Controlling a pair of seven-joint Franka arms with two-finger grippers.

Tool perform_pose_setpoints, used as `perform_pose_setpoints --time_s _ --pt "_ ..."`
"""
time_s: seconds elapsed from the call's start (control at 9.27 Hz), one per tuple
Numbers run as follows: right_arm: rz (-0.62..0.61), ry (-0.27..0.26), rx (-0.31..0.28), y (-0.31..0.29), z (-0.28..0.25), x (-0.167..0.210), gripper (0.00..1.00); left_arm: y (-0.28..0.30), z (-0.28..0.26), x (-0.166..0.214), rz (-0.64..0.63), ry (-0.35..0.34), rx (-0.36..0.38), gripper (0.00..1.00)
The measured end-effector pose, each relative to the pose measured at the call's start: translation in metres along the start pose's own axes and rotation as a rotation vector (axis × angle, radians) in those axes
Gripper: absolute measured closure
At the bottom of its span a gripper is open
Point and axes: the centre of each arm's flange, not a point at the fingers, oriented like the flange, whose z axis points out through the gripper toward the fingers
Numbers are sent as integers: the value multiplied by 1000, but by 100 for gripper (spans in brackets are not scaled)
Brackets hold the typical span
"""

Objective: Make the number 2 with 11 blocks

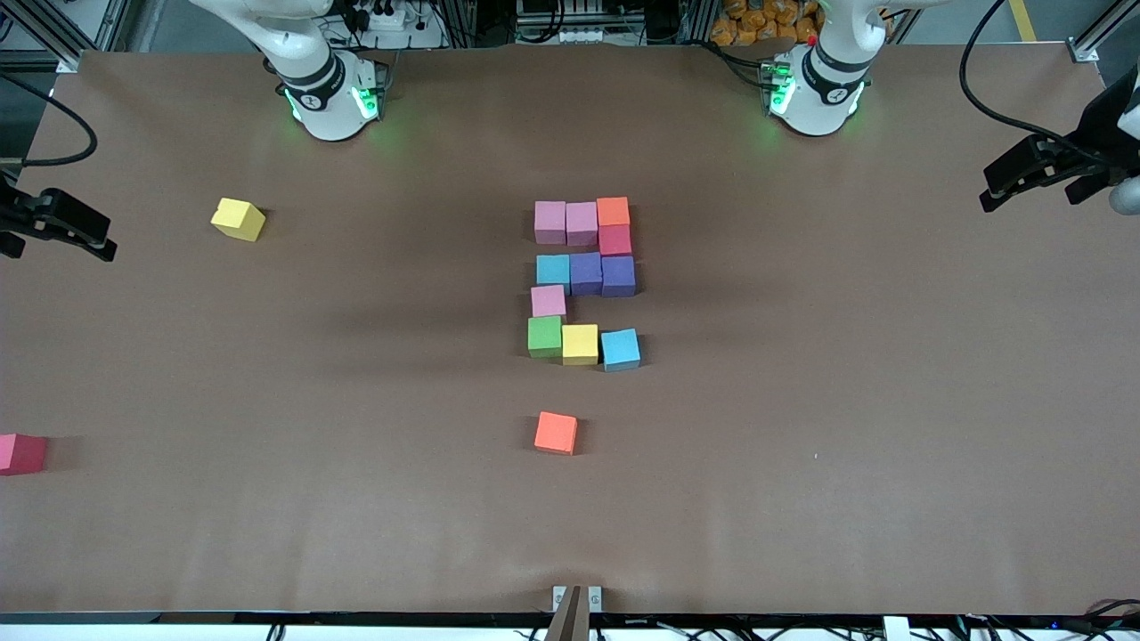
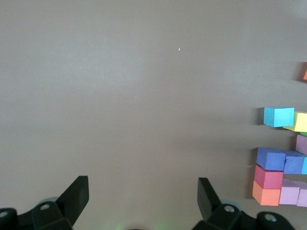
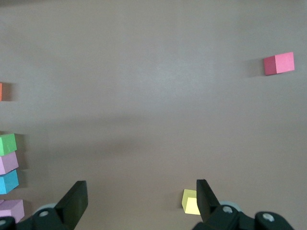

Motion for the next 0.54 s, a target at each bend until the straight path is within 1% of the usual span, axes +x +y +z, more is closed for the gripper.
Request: perform_pose_setpoints --time_s 0.32,0.54 --pt "7 2 0 3 -1 0 0 7 1 -1 14 -2 0 0" --pt "31 2 -1 16 -1 -1 0 7 1 0 14 -2 0 0"
